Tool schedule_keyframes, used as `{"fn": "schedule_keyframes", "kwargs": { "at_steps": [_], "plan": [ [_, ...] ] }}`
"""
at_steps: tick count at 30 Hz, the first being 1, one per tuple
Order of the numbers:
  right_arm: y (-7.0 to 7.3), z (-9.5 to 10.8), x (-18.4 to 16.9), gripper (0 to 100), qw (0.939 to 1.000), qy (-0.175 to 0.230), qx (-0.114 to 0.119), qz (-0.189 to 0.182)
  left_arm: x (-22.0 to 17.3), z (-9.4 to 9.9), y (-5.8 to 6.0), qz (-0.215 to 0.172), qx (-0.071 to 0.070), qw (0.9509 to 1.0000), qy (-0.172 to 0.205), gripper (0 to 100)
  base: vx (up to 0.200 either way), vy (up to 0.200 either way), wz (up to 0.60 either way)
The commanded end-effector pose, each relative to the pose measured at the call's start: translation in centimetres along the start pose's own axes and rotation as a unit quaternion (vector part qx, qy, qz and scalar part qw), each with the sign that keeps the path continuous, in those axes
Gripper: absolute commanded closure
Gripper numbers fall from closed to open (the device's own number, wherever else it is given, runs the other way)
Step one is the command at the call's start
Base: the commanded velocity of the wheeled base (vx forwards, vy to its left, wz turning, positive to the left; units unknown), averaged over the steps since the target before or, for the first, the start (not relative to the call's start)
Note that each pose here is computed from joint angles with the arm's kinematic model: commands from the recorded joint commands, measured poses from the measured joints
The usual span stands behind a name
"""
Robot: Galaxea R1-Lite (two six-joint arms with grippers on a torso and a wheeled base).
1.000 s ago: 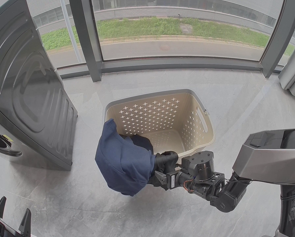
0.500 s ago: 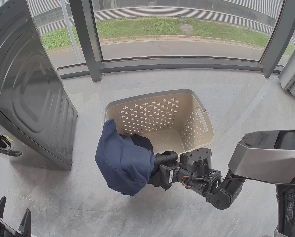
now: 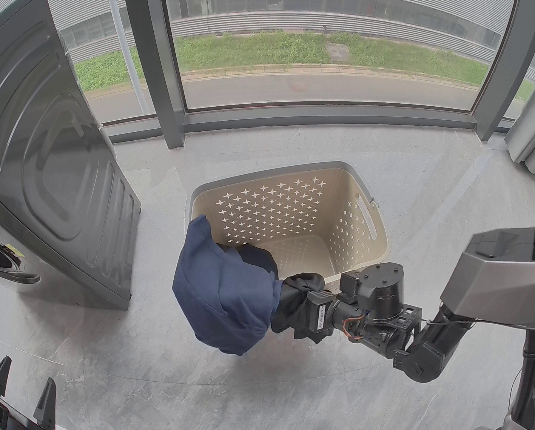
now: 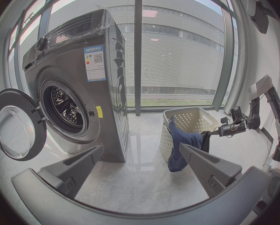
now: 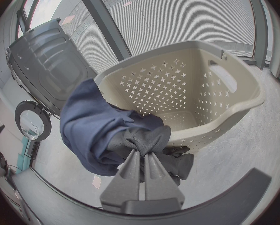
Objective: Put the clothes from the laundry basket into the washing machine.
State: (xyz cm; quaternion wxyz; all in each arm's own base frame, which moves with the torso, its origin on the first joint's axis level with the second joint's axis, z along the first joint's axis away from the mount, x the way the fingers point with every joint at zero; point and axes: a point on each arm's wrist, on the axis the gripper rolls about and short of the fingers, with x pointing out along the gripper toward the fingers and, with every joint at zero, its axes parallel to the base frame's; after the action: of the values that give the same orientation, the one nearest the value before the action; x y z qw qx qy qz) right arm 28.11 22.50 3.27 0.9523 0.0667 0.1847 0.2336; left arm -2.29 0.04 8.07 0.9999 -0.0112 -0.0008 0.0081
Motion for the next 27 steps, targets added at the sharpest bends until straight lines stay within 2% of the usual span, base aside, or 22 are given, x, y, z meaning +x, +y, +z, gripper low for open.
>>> {"fn": "schedule_keyframes", "kwargs": {
  "at_steps": [1, 3, 9, 12, 16, 21, 25, 27],
  "plan": [
    [0.8, 4.7, -5.5, 100, 0.9973, -0.061, 0.032, 0.025, 0.1, -0.5, 0.0, 0.000, 0.001, 1.0000, 0.005, 0, 0.000, 0.000, 0.00],
    [1.1, 5.5, -7.3, 100, 0.9957, -0.075, 0.042, 0.035, 0.1, -0.5, 0.0, 0.000, 0.000, 1.0000, 0.005, 0, 0.000, 0.000, 0.00],
    [1.2, 7.2, -11.5, 100, 0.9914, -0.108, 0.048, 0.056, 0.1, -0.5, 0.0, 0.000, 0.001, 1.0000, 0.005, 0, 0.000, 0.000, 0.00],
    [1.3, 8.5, -13.6, 100, 0.9866, -0.140, 0.048, 0.069, 0.1, -0.5, 0.0, 0.000, 0.001, 1.0000, 0.005, 0, 0.000, 0.000, 0.00],
    [1.0, 9.6, -16.2, 100, 0.9813, -0.174, 0.031, 0.076, 0.1, -0.5, 0.0, -0.001, 0.002, 1.0000, 0.005, 0, 0.000, 0.000, 0.00],
    [1.1, 10.7, -17.4, 100, 0.9755, -0.204, 0.002, 0.081, 0.1, -0.5, 0.0, -0.002, 0.002, 1.0000, 0.005, 0, 0.000, 0.000, 0.00],
    [1.2, 10.9, -17.8, 100, 0.9741, -0.210, -0.005, 0.083, 0.1, -0.5, 0.0, -0.002, 0.002, 1.0000, 0.005, 0, 0.000, 0.000, 0.00],
    [1.1, 10.9, -17.8, 100, 0.9738, -0.212, -0.005, 0.082, 0.1, -0.5, 0.0, -0.002, 0.002, 1.0000, 0.005, 0, -0.200, 0.000, 0.00]
  ]
}}
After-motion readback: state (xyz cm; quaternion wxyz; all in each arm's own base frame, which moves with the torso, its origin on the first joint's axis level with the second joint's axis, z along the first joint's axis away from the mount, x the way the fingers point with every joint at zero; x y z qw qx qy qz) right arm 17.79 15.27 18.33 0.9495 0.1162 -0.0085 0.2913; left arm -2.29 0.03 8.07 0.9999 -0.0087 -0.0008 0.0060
